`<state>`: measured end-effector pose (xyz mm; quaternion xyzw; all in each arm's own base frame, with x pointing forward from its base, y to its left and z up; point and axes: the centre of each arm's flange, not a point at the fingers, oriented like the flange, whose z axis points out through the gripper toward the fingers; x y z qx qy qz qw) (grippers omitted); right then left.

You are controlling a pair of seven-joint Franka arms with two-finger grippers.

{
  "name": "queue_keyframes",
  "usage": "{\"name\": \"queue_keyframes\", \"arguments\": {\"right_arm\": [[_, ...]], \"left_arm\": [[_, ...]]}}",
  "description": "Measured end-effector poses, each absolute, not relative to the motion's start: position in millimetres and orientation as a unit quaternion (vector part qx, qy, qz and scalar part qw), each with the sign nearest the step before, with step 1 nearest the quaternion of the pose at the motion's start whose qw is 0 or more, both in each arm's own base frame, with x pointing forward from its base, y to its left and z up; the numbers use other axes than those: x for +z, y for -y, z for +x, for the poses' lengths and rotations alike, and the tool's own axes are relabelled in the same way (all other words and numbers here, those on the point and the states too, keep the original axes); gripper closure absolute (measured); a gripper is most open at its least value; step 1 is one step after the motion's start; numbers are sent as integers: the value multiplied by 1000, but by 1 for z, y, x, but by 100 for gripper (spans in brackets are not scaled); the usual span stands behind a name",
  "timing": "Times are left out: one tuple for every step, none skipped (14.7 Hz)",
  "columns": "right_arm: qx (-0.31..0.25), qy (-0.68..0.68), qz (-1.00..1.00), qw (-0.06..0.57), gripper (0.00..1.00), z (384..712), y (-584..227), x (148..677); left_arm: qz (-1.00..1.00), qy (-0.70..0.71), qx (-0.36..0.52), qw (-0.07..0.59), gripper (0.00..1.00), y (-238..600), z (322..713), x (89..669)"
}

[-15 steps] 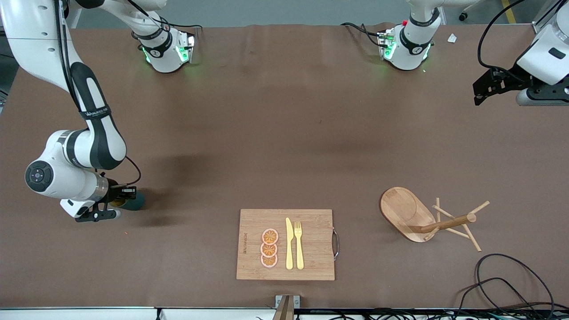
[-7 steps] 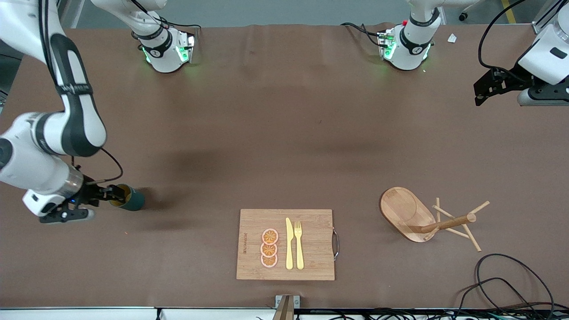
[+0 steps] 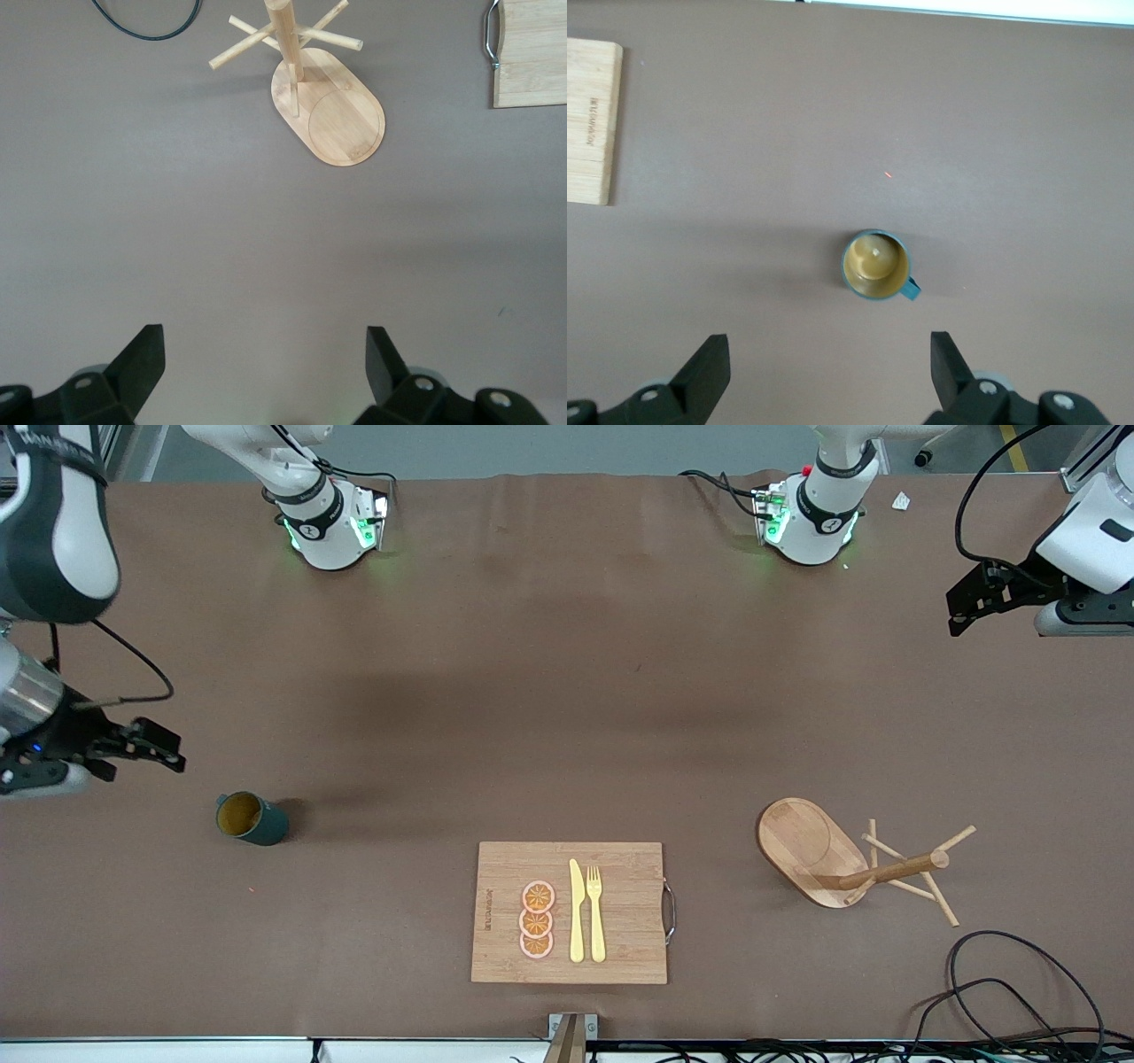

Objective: Transfer cup from left to right arm and place

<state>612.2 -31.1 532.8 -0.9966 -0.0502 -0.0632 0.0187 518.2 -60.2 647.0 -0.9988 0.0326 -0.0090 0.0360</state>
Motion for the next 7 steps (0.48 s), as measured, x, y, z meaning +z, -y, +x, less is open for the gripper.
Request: {"name": "queue_keyframes", "arguments": {"right_arm": [[-64,46,-997,19,0,605,32,546],[-63,38,-997,20,0,597,32,558],[-62,30,-997,21,0,589,31,569],[-63,26,-997,22,0,583,30,579],[-65,25,-997,22,0,577,29,589],[-71,25,-997,22,0,571,29,599],[-76,25,-997,21,0,566,28,608]], "left_arm": [[-999,-32,-8,36,0,60,518,647],[-999,-32,-6,36,0,60,518,646],[-999,-31,-3,35,0,60,517,646],[-999,-30,0,31,0,60,516,645],[-999,-28,1,28,0,59,516,645],[-999,-25,1,27,0,57,517,645],[-999,-23,1,26,0,55,517,645]]}}
